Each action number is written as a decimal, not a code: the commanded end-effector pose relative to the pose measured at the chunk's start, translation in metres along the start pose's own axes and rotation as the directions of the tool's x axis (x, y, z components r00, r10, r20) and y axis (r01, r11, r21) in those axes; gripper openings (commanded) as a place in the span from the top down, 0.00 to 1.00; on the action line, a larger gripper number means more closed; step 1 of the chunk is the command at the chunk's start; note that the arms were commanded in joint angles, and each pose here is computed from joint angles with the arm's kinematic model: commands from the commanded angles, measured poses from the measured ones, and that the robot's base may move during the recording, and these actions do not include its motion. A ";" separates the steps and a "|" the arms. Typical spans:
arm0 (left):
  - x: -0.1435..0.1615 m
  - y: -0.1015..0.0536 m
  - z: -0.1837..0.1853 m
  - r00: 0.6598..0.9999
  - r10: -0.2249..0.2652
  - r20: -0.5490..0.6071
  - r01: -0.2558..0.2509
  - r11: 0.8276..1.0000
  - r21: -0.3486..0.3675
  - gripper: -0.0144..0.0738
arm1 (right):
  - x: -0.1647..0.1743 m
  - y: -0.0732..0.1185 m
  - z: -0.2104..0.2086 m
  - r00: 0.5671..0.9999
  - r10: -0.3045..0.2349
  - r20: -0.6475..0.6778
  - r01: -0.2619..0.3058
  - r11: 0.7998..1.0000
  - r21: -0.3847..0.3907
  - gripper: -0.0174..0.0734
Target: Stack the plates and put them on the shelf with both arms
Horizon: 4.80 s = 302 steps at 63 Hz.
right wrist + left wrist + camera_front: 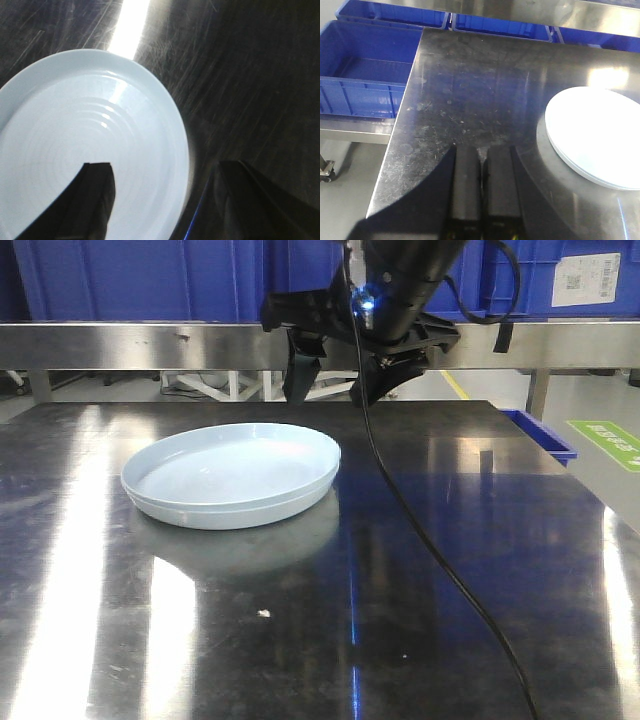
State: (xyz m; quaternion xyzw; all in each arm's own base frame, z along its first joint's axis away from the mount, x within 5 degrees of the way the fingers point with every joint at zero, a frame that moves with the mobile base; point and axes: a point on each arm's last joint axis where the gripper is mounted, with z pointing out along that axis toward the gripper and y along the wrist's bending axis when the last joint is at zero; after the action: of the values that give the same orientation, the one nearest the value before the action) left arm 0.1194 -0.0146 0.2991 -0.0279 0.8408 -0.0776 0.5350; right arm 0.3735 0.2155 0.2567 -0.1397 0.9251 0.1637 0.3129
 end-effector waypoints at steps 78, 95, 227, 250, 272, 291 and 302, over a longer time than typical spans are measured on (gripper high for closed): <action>-0.015 -0.003 -0.004 0.994 -0.011 0.105 0.008 1.000 0.028 0.73 | -0.057 0.017 -0.051 0.973 -0.043 0.227 0.051 0.998 -0.029 0.75; -0.015 -0.003 -0.004 0.994 -0.011 0.105 0.008 1.000 0.028 0.73 | -0.071 0.026 -0.124 0.930 -0.046 0.366 0.071 0.996 -0.056 0.75; -0.015 -0.003 -0.004 0.994 -0.011 0.105 0.008 1.000 0.028 0.73 | 0.109 -0.061 -0.261 0.802 0.051 0.595 -0.142 0.984 0.108 0.75; -0.015 -0.003 -0.004 0.994 -0.011 0.105 0.008 1.000 0.028 0.73 | 0.110 -0.061 -0.261 0.804 0.051 0.593 -0.143 0.984 0.109 0.75; -0.015 -0.003 -0.004 0.994 -0.011 0.105 0.008 1.000 0.028 0.73 | 0.110 -0.061 -0.261 0.804 0.051 0.593 -0.143 0.984 0.109 0.75; -0.015 -0.003 -0.004 0.994 -0.011 0.105 0.008 1.000 0.028 0.73 | 0.110 -0.061 -0.261 0.804 0.051 0.593 -0.143 0.984 0.109 0.75; -0.015 -0.003 -0.004 0.994 -0.011 0.105 0.008 1.000 0.028 0.73 | 0.110 -0.061 -0.261 0.804 0.051 0.593 -0.143 0.984 0.109 0.75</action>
State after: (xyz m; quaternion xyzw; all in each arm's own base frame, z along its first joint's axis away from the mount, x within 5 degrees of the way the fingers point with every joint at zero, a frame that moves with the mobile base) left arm 0.1194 -0.0146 0.2991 -0.0279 0.8408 -0.0776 0.5350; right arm 0.1719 0.0436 0.3503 -0.0164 0.8387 0.1396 0.5261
